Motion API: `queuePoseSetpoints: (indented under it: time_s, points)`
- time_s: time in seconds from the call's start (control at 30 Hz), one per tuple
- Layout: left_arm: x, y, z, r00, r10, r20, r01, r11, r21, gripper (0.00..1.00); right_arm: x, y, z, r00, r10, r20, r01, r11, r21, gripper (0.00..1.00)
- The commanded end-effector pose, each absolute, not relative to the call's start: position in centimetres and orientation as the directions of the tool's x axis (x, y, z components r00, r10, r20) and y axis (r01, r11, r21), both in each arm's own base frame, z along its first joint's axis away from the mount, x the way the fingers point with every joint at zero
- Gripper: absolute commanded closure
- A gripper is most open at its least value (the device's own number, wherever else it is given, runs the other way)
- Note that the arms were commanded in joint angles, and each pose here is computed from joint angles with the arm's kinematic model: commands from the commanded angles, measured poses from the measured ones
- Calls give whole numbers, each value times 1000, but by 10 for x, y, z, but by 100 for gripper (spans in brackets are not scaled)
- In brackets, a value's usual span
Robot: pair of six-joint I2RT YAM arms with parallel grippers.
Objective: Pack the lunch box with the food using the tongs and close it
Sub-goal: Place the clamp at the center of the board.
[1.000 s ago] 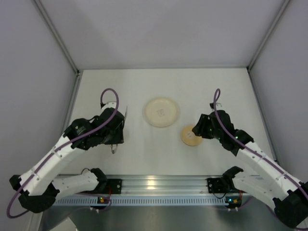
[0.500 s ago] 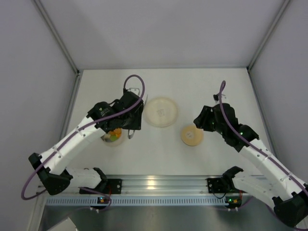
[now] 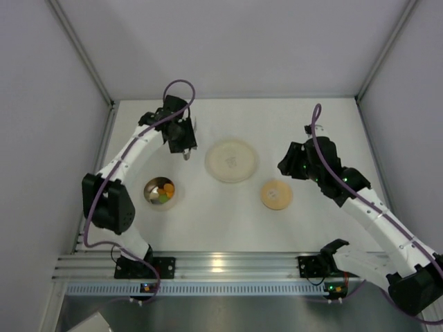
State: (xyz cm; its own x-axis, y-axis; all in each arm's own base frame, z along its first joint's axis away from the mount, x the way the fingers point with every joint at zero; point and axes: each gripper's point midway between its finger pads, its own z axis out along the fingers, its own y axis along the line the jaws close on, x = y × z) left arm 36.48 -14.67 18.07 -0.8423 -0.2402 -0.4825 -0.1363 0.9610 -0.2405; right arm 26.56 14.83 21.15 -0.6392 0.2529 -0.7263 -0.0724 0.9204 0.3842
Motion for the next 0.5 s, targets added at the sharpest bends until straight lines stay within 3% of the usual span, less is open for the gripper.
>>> queuePoseSetpoints:
  time_s: [0.0,0.23,0.47]
  points:
    - [420,-180,175,-813,-245,-528,-53,934,-353,48,271,142,221,-633,231,-739,-81,929,360,56]
    - [455,-168,110,-817,-319,-481,-172,930,-326,47,272,130,203,-650,224,-726,-52,940,337,56]
    - [463,-157,81,-832,-333,-444,-204,928,-313,43,278,121,185,-669,239,-704,-23,940,340,55]
